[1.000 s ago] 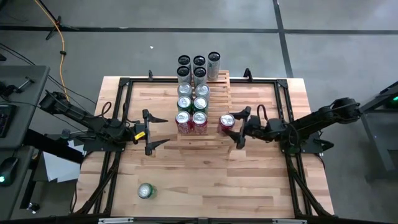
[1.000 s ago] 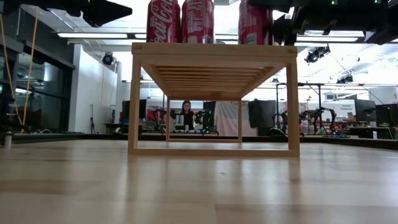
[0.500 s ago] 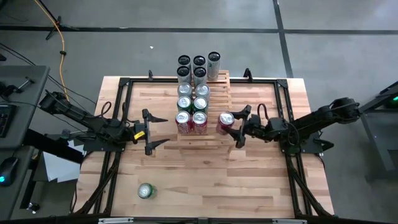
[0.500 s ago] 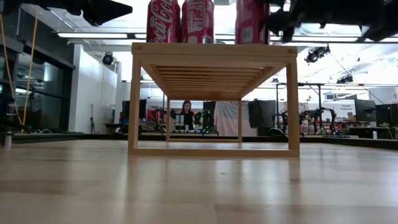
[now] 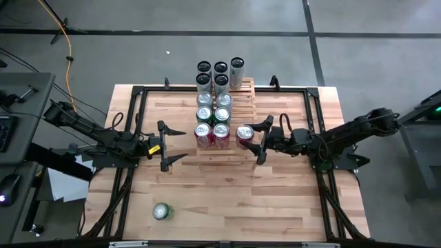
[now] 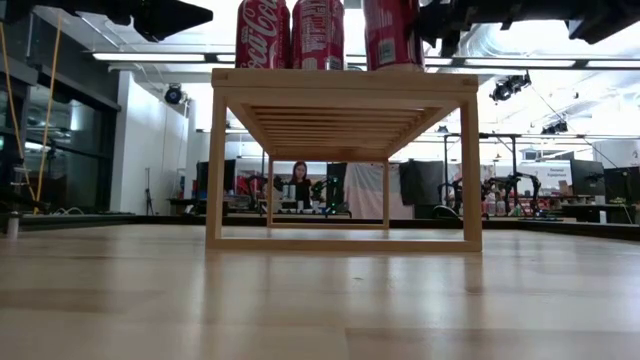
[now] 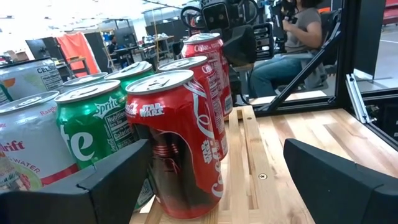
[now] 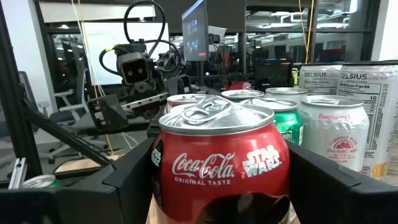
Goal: Place canned beverage on shelf
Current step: Put the red soda can aligned with the other red soda cans on the shelf
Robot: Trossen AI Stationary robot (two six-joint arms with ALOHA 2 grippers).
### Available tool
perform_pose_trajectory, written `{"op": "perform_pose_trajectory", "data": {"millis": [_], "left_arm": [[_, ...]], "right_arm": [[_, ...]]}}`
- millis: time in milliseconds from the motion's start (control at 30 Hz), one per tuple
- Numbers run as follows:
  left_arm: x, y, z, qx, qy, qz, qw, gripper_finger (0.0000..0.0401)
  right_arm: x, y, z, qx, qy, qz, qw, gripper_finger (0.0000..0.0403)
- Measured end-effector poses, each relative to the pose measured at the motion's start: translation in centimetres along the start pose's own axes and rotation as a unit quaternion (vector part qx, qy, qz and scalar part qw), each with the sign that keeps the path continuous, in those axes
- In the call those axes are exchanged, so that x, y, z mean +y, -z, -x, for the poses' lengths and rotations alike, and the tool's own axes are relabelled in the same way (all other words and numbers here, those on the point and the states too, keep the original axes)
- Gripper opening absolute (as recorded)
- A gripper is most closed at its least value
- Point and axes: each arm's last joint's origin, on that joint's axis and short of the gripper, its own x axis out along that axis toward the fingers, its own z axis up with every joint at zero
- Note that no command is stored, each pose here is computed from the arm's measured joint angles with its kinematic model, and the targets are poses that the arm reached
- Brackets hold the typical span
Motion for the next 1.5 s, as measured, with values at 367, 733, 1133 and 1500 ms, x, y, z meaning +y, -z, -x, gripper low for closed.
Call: {"op": "perform_pose_trajectory", "data": {"millis": [367,733,1133,1500], "left_arm": [[0.0,0.0,0.0,0.000,0.000,-0.003,1.000,0.0362],[0.0,0.0,0.0,0.000,0.000,-0.003,1.000,0.0362],[0.0,0.0,0.0,0.000,0.000,-0.003,1.000,0.0362],[0.0,0.0,0.0,0.000,0.000,-0.003,1.000,0.0362]], "right_arm": [[0.2,1.1,-0.5,0.014,0.000,0.008,1.000,0.0279],[0.6,2.0,-1.2,-0.006,0.001,0.023,1.000,0.0279],[0.3,1.9,-1.3,-0.009,0.010,0.008,1.000,0.0279],[-0.2,2.1,-1.5,-0.004,0.015,-0.001,1.000,0.0294]]}}
